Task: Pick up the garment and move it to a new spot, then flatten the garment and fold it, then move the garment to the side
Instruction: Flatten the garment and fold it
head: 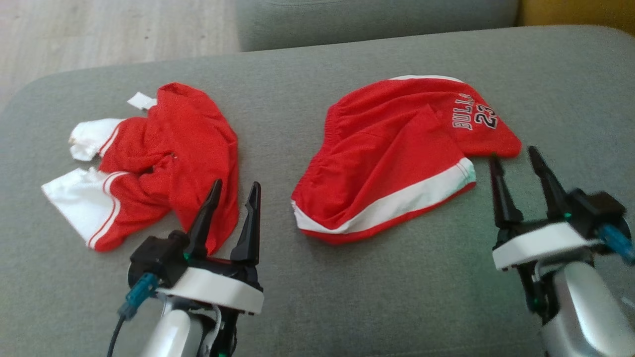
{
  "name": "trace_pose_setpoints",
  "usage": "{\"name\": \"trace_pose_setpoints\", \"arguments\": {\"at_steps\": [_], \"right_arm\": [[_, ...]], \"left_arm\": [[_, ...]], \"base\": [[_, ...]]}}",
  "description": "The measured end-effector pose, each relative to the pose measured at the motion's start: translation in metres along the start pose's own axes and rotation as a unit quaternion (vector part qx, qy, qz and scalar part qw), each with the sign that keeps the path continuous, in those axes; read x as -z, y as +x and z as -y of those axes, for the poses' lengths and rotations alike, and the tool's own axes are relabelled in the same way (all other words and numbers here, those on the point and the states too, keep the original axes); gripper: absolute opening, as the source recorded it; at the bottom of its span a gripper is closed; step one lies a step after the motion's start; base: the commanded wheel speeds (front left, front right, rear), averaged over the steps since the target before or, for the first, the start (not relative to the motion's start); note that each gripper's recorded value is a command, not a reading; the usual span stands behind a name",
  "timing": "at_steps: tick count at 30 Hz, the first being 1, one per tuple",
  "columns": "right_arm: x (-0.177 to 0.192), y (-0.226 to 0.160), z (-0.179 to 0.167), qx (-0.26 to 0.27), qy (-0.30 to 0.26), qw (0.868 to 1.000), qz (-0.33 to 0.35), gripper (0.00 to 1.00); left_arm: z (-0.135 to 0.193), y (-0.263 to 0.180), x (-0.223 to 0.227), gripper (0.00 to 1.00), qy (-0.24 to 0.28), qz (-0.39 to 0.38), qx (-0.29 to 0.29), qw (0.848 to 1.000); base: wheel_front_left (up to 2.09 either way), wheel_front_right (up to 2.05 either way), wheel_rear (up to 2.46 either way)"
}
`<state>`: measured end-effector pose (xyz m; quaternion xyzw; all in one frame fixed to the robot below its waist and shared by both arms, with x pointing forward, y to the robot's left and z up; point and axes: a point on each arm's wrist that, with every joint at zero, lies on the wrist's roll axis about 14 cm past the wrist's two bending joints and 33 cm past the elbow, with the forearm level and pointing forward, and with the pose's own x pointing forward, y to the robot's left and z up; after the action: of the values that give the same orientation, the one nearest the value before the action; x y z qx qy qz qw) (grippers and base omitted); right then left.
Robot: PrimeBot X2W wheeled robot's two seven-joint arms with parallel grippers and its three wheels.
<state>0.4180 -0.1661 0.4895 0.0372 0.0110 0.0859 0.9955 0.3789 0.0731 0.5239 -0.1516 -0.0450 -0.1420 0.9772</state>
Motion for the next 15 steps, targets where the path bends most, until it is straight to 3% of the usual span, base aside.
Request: {"name": "trace_pose_setpoints", "arguments": {"at_steps": [7,15], "right_arm": [[0.004,-0.036,0.026,0.085,0.027,0.996,0.021,1.0],[0.002,-0.038,0.029,0.094,0.04,0.994,0.028,1.0]], "left_arm": [[0.014,0.008,0.01,1.0,-0.009,-0.013,0.029,0.999],[0.017,0.014,0.022,1.0,-0.012,-0.028,0.039,0.999]], "base": [[0.0,0.0,0.0],[0.0,0.0,0.0]]}}
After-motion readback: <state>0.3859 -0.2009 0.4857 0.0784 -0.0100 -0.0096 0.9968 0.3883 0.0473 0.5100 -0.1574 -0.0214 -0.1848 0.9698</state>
